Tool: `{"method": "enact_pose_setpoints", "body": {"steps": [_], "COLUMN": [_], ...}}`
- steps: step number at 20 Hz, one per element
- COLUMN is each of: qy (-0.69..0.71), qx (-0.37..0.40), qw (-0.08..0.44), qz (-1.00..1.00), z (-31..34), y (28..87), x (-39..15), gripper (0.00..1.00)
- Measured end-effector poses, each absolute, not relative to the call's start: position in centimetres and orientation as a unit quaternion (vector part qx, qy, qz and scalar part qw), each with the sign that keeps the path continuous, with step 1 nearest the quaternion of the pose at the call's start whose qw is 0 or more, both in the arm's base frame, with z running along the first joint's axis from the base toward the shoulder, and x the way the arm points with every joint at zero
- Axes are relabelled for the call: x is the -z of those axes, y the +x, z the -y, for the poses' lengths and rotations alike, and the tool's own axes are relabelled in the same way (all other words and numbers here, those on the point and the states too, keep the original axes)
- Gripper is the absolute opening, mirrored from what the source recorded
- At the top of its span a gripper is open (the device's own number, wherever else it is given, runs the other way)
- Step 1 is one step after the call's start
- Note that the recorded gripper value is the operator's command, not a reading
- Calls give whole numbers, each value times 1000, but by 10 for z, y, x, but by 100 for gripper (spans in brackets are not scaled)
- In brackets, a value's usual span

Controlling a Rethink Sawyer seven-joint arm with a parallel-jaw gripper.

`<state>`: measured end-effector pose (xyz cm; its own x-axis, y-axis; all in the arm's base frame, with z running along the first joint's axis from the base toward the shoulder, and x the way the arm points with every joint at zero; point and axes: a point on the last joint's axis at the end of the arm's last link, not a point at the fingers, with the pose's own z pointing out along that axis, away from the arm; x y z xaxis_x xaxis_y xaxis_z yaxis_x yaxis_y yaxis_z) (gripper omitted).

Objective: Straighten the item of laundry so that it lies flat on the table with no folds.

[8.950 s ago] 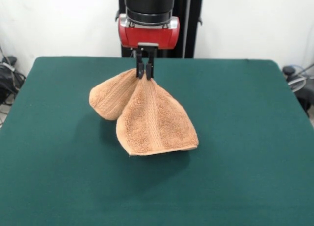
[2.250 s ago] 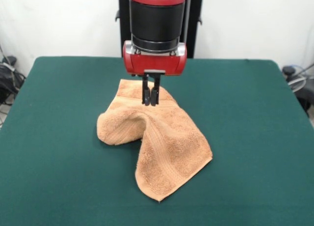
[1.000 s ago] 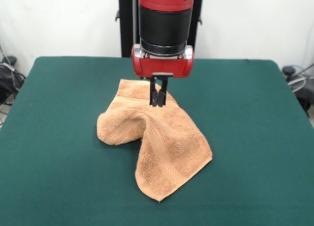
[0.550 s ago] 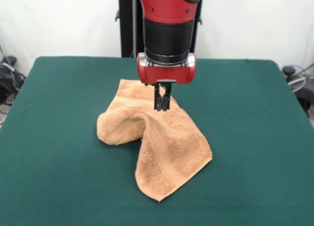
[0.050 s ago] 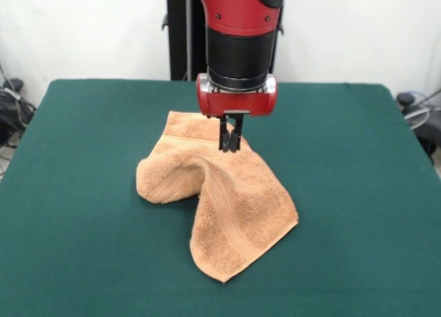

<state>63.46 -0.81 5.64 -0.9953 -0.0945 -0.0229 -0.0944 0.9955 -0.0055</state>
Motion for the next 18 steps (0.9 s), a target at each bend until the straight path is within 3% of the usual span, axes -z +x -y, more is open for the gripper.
{"method": "enact_pose_setpoints", "body": {"steps": [18], "qy": [-40], "qx": [0], "qw": [-21], "qz": [-999], "z": [14], "y": [614], "x": [-24], "gripper": [0]}}
